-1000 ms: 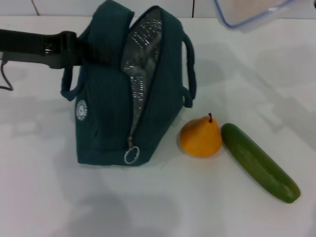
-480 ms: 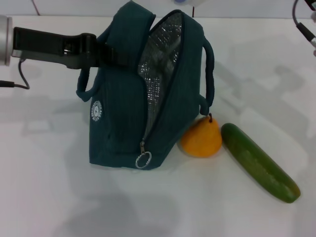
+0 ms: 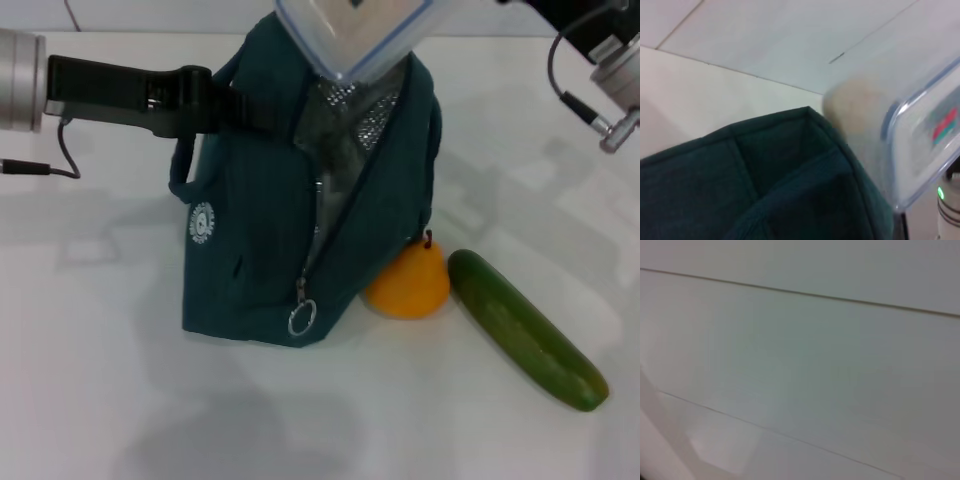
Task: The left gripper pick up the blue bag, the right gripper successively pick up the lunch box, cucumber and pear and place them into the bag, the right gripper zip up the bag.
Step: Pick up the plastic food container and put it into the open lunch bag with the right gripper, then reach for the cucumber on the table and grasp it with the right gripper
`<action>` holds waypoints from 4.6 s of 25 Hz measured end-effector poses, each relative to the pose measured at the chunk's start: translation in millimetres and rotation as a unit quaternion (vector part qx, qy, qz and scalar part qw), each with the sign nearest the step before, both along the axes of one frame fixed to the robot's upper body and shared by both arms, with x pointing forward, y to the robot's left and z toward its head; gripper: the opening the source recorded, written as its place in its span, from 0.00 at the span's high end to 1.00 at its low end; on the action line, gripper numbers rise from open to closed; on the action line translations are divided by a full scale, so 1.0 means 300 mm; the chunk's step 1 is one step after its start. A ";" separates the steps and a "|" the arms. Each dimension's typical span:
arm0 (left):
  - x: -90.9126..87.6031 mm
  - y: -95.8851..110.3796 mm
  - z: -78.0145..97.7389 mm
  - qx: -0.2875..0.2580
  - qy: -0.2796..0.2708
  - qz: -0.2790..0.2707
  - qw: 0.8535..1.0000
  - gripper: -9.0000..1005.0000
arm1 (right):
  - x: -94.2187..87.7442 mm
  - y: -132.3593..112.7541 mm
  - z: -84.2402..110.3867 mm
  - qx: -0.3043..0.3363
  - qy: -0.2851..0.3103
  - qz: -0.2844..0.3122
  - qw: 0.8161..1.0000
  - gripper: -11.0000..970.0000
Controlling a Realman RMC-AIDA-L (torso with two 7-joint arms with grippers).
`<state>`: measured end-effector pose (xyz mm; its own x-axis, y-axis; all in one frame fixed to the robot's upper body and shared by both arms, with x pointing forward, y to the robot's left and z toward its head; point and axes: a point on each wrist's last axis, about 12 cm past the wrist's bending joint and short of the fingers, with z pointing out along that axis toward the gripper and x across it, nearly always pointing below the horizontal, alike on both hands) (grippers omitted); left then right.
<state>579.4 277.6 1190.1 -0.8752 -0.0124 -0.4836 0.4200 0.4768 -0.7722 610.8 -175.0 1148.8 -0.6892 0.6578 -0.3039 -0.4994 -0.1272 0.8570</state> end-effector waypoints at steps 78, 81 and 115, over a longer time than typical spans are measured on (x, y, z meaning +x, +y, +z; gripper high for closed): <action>-0.017 0.071 -0.085 -0.027 0.002 0.041 0.999 0.94 | 0.050 -0.353 0.146 -0.630 -0.192 0.133 0.741 0.10; -0.019 0.070 -0.090 -0.029 0.005 0.041 0.999 0.94 | 0.073 -0.343 0.213 -0.675 -0.162 0.171 0.699 0.10; 0.001 0.029 -0.090 -0.036 0.003 0.033 0.999 0.94 | 0.015 0.124 0.176 -0.787 -0.079 0.363 0.492 0.12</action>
<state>579.7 286.2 1163.2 -0.8746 -0.1049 -0.4733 0.3839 0.4463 -0.8083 615.2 -137.8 1201.7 -0.4546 -0.8811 -0.1304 -0.8885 0.4383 0.1359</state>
